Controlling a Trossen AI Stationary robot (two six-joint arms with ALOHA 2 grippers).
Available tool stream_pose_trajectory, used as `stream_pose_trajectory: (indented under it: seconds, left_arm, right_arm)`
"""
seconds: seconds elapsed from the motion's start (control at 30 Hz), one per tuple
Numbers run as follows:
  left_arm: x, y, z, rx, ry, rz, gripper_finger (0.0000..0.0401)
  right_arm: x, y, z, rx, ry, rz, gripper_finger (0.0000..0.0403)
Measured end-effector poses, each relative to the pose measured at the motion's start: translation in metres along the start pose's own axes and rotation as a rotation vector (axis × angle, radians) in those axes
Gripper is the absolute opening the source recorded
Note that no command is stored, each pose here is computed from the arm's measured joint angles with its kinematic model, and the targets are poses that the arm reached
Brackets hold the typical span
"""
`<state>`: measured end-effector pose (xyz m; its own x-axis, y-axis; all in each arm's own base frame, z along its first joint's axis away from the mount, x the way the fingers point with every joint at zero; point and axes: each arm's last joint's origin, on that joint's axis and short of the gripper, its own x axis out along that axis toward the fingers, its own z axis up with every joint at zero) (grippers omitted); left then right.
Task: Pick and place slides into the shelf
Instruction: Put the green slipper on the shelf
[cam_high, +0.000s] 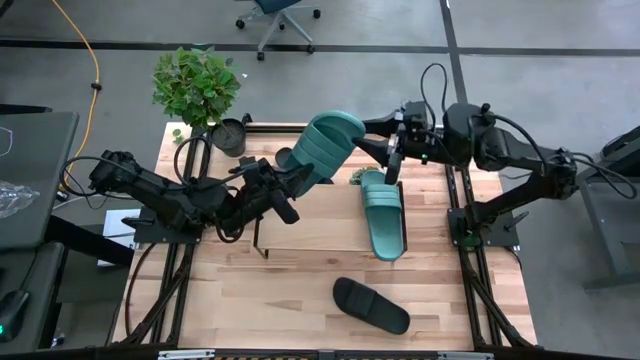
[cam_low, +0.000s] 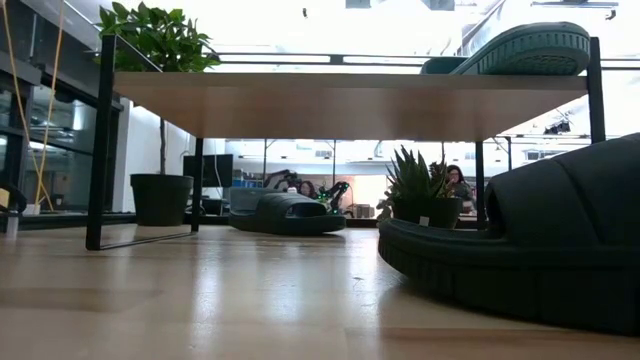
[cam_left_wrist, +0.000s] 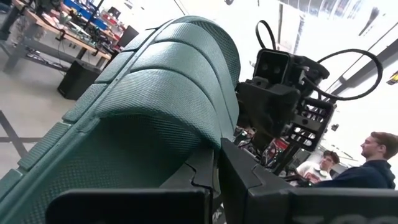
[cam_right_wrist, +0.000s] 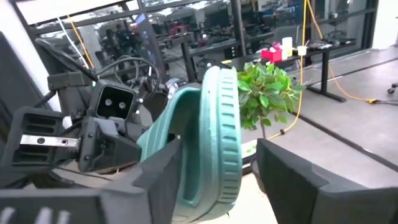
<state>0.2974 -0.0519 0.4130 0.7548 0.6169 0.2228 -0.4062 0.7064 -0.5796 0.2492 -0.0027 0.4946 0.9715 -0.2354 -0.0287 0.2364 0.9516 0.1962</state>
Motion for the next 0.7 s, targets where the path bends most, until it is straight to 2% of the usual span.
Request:
stream_pose_trajectory:
  seconds: [0.5, 0.7]
  left_arm:
    - [0.0, 0.0003, -0.0008, 0.016, 0.005, 0.003, 0.0002]
    - [0.0, 0.0014, -0.003, 0.041, 0.019, 0.015, 0.0022]
  right_arm:
    - [0.0087, -0.0056, -0.003, -0.006, 0.021, 0.01, 0.0055]
    - [0.0087, -0.0066, -0.0029, -0.023, 0.014, -0.029, 0.0029]
